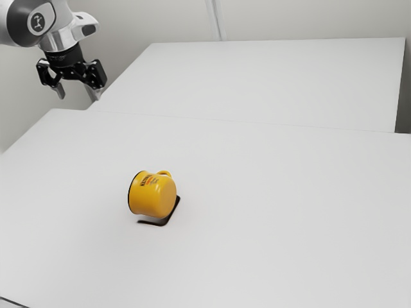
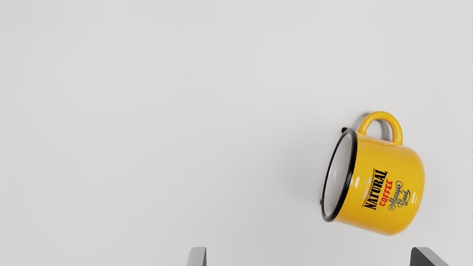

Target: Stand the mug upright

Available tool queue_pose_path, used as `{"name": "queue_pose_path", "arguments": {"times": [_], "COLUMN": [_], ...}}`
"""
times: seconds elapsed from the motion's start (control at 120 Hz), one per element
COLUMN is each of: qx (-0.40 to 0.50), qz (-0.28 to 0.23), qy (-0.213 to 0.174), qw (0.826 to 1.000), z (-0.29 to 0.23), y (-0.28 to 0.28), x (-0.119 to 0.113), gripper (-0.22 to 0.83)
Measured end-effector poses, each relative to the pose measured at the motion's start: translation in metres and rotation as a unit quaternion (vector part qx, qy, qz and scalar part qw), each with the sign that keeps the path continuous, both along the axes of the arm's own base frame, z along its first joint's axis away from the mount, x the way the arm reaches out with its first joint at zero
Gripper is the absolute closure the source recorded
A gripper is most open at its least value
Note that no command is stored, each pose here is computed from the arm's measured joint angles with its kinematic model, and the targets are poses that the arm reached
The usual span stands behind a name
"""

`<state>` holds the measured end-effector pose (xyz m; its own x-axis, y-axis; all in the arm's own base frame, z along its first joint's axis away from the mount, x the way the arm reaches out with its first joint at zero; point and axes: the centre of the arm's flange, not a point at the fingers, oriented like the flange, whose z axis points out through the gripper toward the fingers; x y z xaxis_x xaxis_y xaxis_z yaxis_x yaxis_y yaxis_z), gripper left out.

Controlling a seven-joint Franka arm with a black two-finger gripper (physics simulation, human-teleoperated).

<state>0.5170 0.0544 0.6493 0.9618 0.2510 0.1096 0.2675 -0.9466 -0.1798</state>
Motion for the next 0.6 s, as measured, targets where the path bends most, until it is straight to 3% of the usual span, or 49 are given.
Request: {"name": "queue_pose_path", "arguments": {"times": [0.267, 0.45, 0.6], "qx": [-0.010, -0.110, -0.192], "qz": [0.013, 0.078, 0.119], "qy": [0.019, 0.051, 0.086], "qw": [1.000, 0.990, 0.970], "z": [-0.028, -0.083, -0.140], "y": [0.013, 0.061, 0.087], "x": [0.012, 0.028, 0.042], "gripper": [0.00, 0.00, 0.00]}}
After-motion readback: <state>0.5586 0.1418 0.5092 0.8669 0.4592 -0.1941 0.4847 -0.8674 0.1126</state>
